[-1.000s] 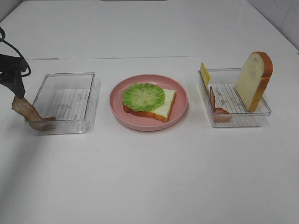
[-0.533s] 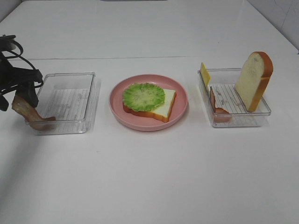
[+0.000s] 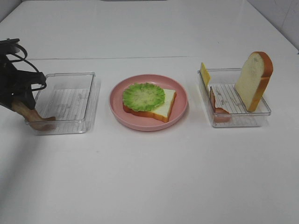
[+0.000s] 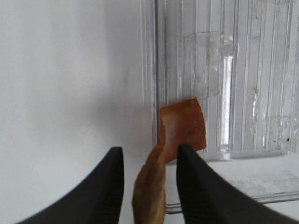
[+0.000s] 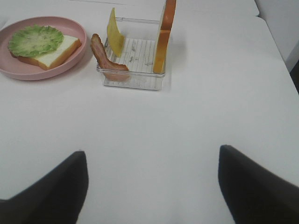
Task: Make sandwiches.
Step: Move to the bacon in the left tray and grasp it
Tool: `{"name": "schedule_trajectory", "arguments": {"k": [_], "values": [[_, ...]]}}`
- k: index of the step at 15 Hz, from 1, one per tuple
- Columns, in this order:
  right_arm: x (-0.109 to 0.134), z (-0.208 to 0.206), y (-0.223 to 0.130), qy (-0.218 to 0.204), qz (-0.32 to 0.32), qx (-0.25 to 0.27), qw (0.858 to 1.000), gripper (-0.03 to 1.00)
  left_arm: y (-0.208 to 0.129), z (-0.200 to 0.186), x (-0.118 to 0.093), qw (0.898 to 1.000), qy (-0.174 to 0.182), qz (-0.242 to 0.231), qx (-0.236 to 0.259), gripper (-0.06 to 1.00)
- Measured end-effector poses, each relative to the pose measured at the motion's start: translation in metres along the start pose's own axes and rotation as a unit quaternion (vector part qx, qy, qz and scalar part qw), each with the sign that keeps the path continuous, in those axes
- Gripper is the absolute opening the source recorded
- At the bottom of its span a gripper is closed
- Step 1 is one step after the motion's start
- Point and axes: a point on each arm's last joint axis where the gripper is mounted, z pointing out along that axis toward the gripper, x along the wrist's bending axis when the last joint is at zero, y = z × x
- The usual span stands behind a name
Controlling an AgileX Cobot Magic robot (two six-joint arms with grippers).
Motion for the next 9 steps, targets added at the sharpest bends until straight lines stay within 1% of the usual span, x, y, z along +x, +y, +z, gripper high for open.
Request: {"name": "schedule_trajectory", "arguments": {"k": [2, 3, 4, 5, 6, 9], "values": [[0.0, 0.0, 0.0, 0.0, 0.0, 0.0, 1.0, 0.73, 0.0004, 0.0, -0.0007, 1.0, -0.004, -0.004, -0.002, 0.21], [0.0, 0.0, 0.0, 0.0, 0.0, 0.0, 1.0, 0.73, 0.0005, 0.0, -0.0012, 1.0, -0.007, -0.008, -0.003, 0.15], [0.0, 0.0, 0.0, 0.0, 0.0, 0.0, 1.0, 0.73, 0.0005, 0.0, -0.0013, 1.0, -0.007, -0.008, -0.003, 0.11], [0.0, 0.0, 0.0, 0.0, 0.0, 0.0, 1.0, 0.73, 0.0007, 0.0, -0.0014, 1.0, -0.008, -0.009, -0.004, 0.04], [0.0, 0.0, 0.0, 0.0, 0.0, 0.0, 1.0, 0.73, 0.0007, 0.0, -0.0015, 1.0, -0.008, -0.009, -0.004, 0.01], [0.0, 0.0, 0.0, 0.0, 0.0, 0.0, 1.0, 0.73, 0.0011, -0.0004, -0.0036, 1.0, -0.02, -0.016, -0.006, 0.0]]}}
